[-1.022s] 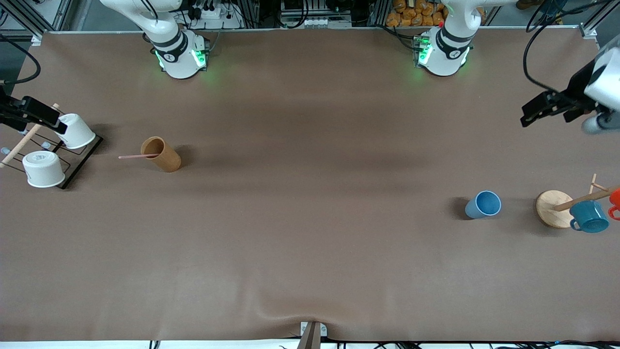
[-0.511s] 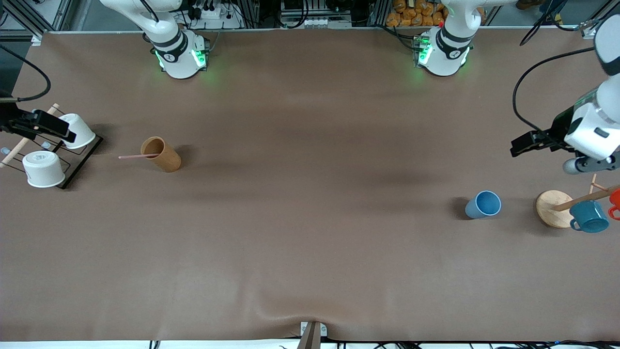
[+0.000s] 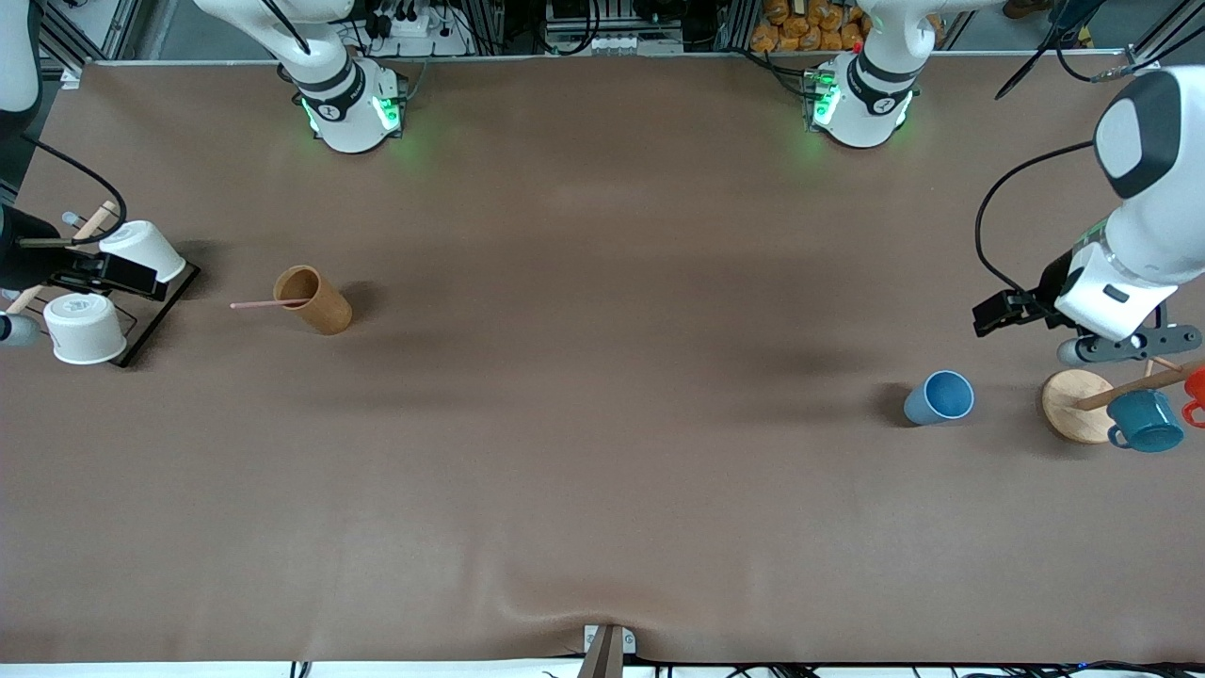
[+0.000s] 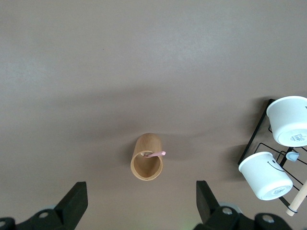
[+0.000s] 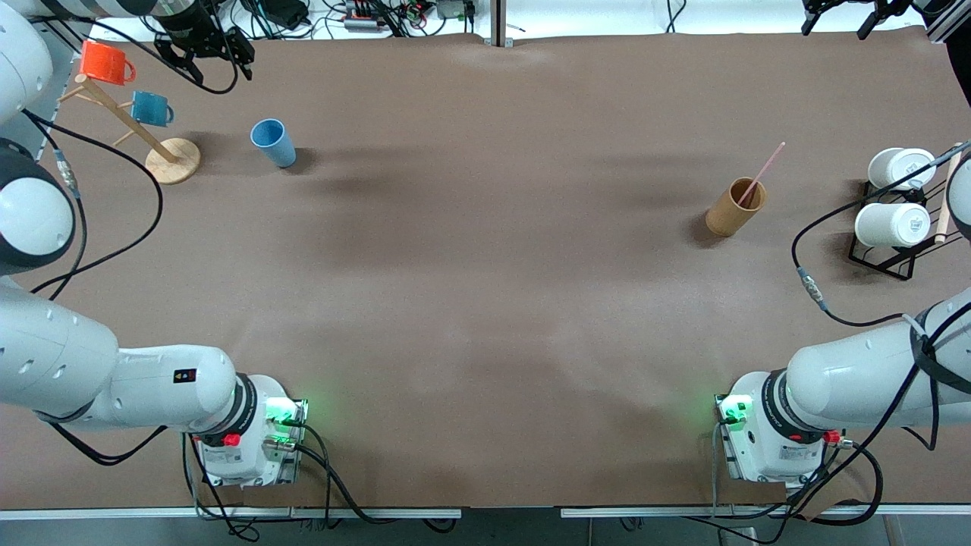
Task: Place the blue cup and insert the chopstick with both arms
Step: 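Approach the pink chopstick with the right gripper while the left gripper approaches the cup, then grasp the chopstick with the right gripper while the left gripper grasps the cup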
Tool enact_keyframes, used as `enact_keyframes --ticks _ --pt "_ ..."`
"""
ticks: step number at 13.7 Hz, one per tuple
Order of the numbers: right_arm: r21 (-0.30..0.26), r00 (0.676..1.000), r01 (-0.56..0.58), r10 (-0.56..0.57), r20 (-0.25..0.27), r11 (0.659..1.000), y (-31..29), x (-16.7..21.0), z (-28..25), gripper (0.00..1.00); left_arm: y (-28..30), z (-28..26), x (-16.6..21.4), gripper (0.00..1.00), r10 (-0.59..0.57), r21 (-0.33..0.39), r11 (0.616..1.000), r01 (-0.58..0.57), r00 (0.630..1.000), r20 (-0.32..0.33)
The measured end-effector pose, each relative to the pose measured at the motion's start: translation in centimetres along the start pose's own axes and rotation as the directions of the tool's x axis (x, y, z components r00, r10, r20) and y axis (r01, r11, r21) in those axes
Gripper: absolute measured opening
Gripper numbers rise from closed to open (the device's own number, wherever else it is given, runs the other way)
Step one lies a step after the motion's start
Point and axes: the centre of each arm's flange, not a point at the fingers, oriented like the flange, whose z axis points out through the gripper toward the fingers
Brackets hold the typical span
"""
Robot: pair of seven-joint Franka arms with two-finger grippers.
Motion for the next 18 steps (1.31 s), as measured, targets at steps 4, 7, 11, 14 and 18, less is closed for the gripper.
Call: enact_keyframes --ticks 4,7,11,14,18 --pt "0.027 0.990 -0.091 0.088 0.106 0.995 4.5 1.6 4.6 1.00 -1.3 4.3 1.8 1.00 0.029 -0.008 1.000 -0.029 1.000 -0.008" --pt "0.044 0.957 -0.204 0.190 0.219 0.978 6.8 3.0 9.4 1.00 -1.5 8.3 3.2 1.00 0.063 -0.016 0.998 -0.064 0.998 -0.019" --pt "0.060 0.907 -0.315 0.282 0.313 0.947 5.9 3.3 13.3 0.93 -2.8 12.4 4.2 1.00 0.102 -0.022 0.994 -0.103 0.995 -0.020" --pt "0.054 0.881 -0.346 0.305 0.360 0.937 6.3 3.6 15.9 0.75 -4.9 14.5 4.4 1.00 0.108 -0.026 0.994 -0.108 0.994 0.000" --pt "0.024 0.847 -0.389 0.348 0.401 0.921 6.0 3.9 18.4 0.60 -5.1 17.0 4.8 1.00 0.107 -0.031 0.994 -0.107 0.994 -0.011"
